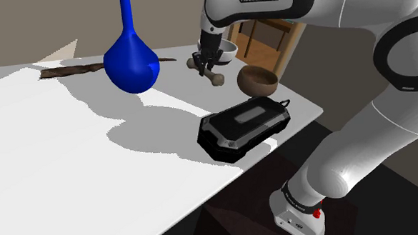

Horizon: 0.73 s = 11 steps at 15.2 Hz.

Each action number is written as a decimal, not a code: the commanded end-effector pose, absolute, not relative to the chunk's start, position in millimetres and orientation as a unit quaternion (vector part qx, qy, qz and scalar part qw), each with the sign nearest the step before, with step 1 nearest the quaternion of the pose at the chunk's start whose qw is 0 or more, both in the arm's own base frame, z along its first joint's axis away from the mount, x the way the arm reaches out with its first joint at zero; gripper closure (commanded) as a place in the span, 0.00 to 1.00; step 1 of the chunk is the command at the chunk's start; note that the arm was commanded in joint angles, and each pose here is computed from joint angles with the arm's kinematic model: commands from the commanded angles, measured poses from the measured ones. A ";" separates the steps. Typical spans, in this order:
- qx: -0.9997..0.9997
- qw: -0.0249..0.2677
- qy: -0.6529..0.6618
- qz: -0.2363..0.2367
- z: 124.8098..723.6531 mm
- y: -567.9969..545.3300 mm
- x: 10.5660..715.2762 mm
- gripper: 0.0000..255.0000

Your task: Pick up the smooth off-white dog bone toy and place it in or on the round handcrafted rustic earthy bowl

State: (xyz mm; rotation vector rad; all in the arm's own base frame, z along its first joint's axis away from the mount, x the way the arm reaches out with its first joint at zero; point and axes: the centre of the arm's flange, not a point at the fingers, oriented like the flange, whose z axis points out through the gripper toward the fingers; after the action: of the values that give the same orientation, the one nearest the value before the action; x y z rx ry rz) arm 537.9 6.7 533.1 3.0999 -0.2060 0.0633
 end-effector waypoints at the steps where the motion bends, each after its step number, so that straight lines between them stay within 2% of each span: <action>1: 0.997 0.017 -0.066 0.020 543.4 7.1 537.5 1.00; 11: 0.997 0.017 -0.066 0.020 596.2 7.1 537.5 1.00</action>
State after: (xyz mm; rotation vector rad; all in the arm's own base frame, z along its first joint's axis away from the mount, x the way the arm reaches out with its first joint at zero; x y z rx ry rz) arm 537.5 6.9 590.4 3.0997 -0.2058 0.0632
